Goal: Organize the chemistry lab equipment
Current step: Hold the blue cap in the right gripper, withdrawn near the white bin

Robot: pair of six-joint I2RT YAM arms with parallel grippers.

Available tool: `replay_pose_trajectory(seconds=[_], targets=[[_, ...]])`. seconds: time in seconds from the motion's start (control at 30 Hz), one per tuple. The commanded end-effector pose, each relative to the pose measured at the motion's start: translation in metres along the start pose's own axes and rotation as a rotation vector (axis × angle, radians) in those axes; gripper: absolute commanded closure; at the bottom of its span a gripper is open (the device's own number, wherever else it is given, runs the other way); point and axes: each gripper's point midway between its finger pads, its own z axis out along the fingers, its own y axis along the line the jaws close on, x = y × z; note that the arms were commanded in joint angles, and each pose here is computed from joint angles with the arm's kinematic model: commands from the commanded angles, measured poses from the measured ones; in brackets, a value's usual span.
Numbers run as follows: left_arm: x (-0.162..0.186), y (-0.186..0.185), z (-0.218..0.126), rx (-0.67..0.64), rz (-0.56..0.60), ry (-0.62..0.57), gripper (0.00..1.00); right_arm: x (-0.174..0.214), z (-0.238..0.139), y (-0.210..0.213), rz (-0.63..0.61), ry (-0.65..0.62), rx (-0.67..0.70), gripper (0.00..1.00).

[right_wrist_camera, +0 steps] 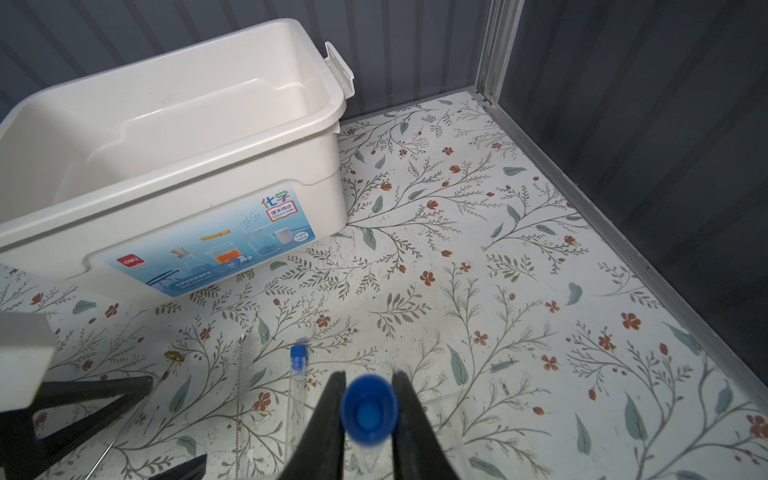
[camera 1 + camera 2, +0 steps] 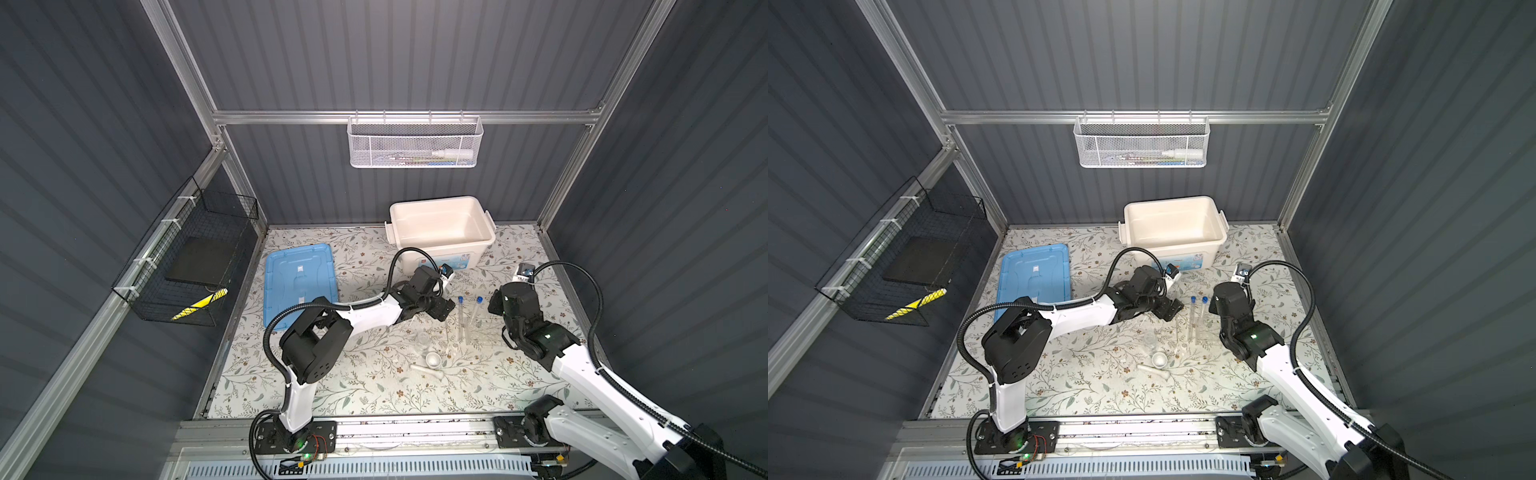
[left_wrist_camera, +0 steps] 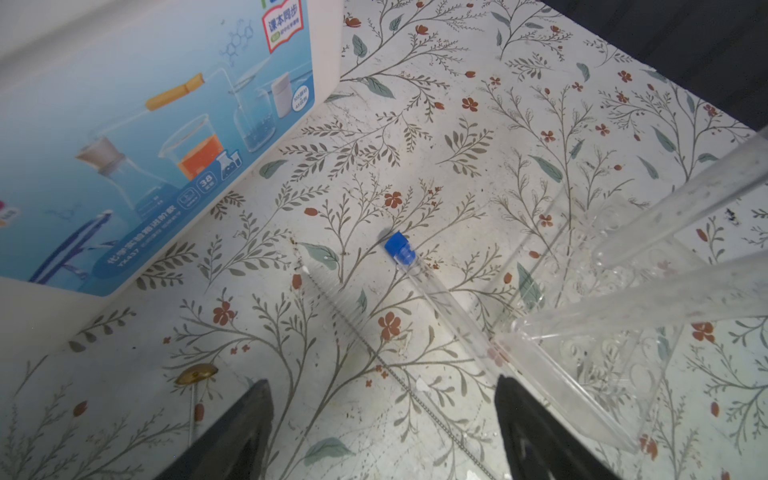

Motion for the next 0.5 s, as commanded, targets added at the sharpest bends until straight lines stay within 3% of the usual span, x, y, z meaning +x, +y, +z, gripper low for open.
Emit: replay_pose_trajectory(seconds=[0.0,0.47], targets=[[-0.0095,-0.005,-0.0118,0.002,-0.004,-0.029,0.13,0.0032,-0.002,-0.0067,0.004,-0.005,0.043,0.8],[-0.0058,-0.0053,-0.0105,0.006,-0.007,-0.019,0.09,0.0132,0.0017,0.0002,0.0,0.009,0.027,0.8]])
